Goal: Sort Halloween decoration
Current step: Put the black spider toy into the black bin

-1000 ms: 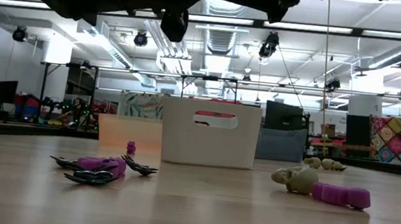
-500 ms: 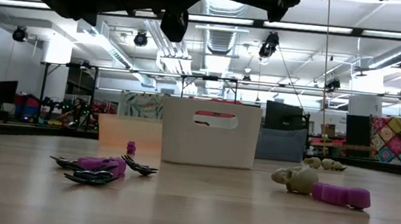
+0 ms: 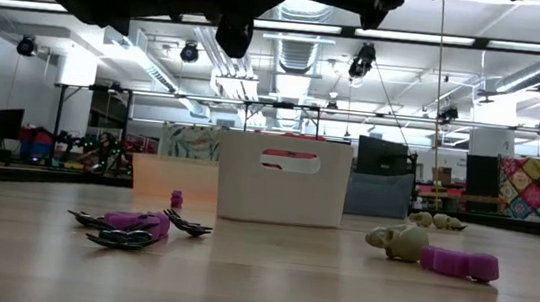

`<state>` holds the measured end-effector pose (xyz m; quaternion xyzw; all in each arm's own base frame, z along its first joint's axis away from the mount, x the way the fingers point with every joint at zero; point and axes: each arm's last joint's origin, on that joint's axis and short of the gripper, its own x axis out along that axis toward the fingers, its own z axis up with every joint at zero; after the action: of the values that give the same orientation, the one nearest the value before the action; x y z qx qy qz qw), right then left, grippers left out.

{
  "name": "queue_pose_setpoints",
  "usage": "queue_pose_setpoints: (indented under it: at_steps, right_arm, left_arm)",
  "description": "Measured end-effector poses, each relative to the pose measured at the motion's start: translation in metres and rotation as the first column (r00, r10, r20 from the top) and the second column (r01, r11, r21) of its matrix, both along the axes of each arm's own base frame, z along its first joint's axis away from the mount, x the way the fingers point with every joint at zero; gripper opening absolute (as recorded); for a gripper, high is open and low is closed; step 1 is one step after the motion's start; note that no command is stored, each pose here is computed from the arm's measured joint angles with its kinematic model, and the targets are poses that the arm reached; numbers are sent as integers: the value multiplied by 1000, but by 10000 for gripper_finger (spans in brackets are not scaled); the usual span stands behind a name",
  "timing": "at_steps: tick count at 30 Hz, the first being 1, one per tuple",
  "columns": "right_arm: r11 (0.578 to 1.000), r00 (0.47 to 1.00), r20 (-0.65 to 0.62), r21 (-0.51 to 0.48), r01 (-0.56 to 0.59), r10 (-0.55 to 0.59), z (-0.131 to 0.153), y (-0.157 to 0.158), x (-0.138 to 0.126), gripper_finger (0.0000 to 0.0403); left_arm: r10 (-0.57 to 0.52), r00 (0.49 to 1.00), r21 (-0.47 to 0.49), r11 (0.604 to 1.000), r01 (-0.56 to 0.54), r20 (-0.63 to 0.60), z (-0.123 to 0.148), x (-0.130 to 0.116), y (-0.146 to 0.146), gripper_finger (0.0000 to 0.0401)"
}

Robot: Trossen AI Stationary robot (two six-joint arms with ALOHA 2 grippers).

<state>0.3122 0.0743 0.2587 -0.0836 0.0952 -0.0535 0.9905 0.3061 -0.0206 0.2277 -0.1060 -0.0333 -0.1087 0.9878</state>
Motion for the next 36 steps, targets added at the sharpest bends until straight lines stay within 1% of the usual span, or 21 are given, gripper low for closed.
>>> queue_pose_setpoints:
  at_steps: [6,11,13,16,18,20,24,27,29,31,36]
  right_arm:
    - [1000,1000,6,2,0,0,3,-1,-2,9]
    - [1000,1000,3,0,22,-22,9,-7,-6,9]
    - [999,998,-33,-6,52,-53,10,-15,-7,9]
    - [988,982,-110,-7,153,-153,16,-34,-8,9]
    - [975,958,-181,-14,223,-222,21,-51,-9,9]
    - [956,920,-265,-26,292,-288,22,-70,-10,9]
    - [900,810,-412,-62,432,-417,18,-115,-13,9]
    - [854,718,-504,-80,515,-480,12,-151,-20,9]
    - [833,681,-547,-56,550,-487,7,-176,-25,9]
    - [812,657,-583,-9,583,-478,1,-202,-31,9]
    - [750,630,-659,149,644,-410,-21,-258,-47,9]
  left_arm:
    - [4,997,29,1000,-2,-73,-8,0,1,130]
    - [8,985,35,999,-2,-174,-17,0,2,147]
    - [8,978,36,999,-1,-209,-19,-1,2,149]
    - [8,970,31,1000,0,-243,-20,-3,2,149]
    - [8,965,31,1000,0,-262,-19,-5,2,149]
    - [8,965,29,1000,0,-261,-16,-7,2,149]
    - [8,969,28,1000,-1,-247,-9,-11,2,149]
    - [8,971,27,1000,-1,-237,-5,-13,2,149]
    - [8,973,27,1000,-1,-232,-4,-13,2,149]
    - [7,973,27,1000,-1,-232,-4,-13,2,149]
    - [7,973,26,1000,-1,-232,-4,-13,2,149]
